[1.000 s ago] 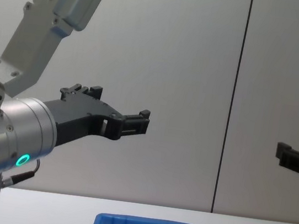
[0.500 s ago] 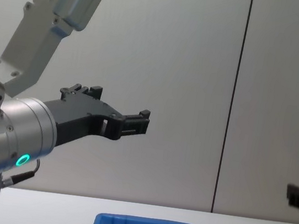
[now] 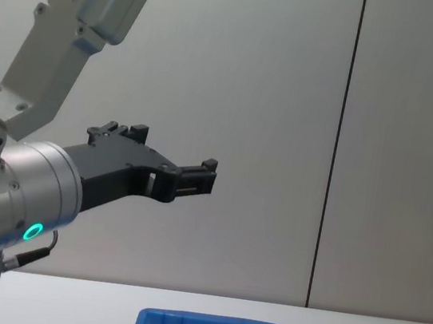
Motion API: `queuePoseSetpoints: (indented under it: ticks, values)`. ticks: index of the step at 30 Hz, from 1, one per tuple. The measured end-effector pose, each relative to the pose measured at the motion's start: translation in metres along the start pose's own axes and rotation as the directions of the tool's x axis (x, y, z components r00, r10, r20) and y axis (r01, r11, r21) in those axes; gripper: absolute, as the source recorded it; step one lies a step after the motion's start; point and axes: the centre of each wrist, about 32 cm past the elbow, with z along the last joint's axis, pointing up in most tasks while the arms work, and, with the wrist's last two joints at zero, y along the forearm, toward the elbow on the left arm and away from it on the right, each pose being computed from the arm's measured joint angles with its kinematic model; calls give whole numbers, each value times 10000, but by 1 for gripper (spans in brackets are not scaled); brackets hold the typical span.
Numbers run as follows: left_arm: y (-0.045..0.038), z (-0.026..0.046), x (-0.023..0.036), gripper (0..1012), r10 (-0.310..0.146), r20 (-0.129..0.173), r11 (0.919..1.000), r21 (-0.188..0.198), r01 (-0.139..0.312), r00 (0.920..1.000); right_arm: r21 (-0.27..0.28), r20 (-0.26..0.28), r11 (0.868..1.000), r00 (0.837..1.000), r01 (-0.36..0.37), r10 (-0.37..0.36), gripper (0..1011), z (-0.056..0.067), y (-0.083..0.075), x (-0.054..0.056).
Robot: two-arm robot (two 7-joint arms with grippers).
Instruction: Pick up the two dolls from the table and place them into the box.
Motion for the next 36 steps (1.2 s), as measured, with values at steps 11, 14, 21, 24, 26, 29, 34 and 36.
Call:
queuePoseSetpoints:
  ticks: [11,14,21,24,26,29,34,36]
  values:
    - [0,0,0,1001,0,0,10000,0,0,10000,-921,61,9954,9997,-246,252,1001,-239,166,69]
    - [0,0,0,1001,0,0,10000,0,0,10000,-1028,70,9941,9993,-357,366,1001,-293,202,82]
    - [0,0,0,1001,0,-1,10000,0,0,10000,-1280,72,9900,9981,-599,613,1001,-416,278,109]
    - [0,0,0,1001,0,0,10000,0,0,10000,-1363,69,9886,9978,-644,660,978,-454,298,118]
    - [0,0,0,1001,0,0,10000,0,0,10000,-1427,65,9873,9974,-698,714,942,-485,312,125]
    - [0,0,0,1001,0,0,10000,0,0,10000,-1542,57,9849,9967,-785,804,856,-541,331,137]
    - [0,0,0,1001,0,0,10000,0,0,10000,-1614,67,9831,9961,-861,884,708,-587,345,151]
    - [0,0,0,1001,0,-1,10000,0,0,10000,-1637,85,9825,9957,-893,920,630,-608,350,157]
